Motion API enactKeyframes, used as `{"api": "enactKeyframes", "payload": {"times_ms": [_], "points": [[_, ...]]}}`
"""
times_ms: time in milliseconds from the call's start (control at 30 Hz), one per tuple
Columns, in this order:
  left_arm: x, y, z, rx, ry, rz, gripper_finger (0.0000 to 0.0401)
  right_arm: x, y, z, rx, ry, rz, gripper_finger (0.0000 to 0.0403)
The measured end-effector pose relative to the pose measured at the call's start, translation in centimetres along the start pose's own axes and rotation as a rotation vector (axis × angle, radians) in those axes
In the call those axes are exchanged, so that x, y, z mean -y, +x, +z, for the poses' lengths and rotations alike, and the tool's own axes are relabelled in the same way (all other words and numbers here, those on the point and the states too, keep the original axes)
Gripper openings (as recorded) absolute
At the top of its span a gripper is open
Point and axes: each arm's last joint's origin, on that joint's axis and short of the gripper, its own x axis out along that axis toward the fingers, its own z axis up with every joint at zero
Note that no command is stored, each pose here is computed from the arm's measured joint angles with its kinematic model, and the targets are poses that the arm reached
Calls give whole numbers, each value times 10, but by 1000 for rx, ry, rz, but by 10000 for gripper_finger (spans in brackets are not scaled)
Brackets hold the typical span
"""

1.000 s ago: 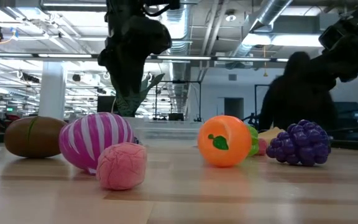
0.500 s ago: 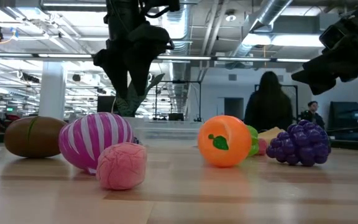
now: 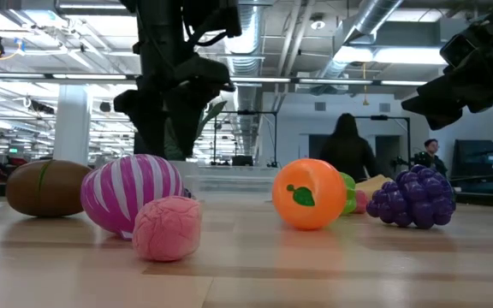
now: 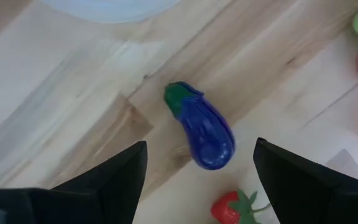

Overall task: Pick and placing Produce into tupperware
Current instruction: Put the purple eggplant into the transparent bin

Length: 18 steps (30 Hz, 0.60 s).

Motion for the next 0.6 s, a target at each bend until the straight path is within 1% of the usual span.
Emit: {"api": "enactKeyframes", "payload": {"times_ms": [133,267,500,600], "points": [[1,6,1,21,6,-38,284,0,0,0,1,0,0,212],[1,6,1,25,15,-41,284,0,0,0,4,0,1,212],[-7,22,-7,-2,-8,-30,284,0,0,0,4,0,1,212],[-9,28,-10,-7,-22,-45,284,0,0,0,5,0,1,212]]}}
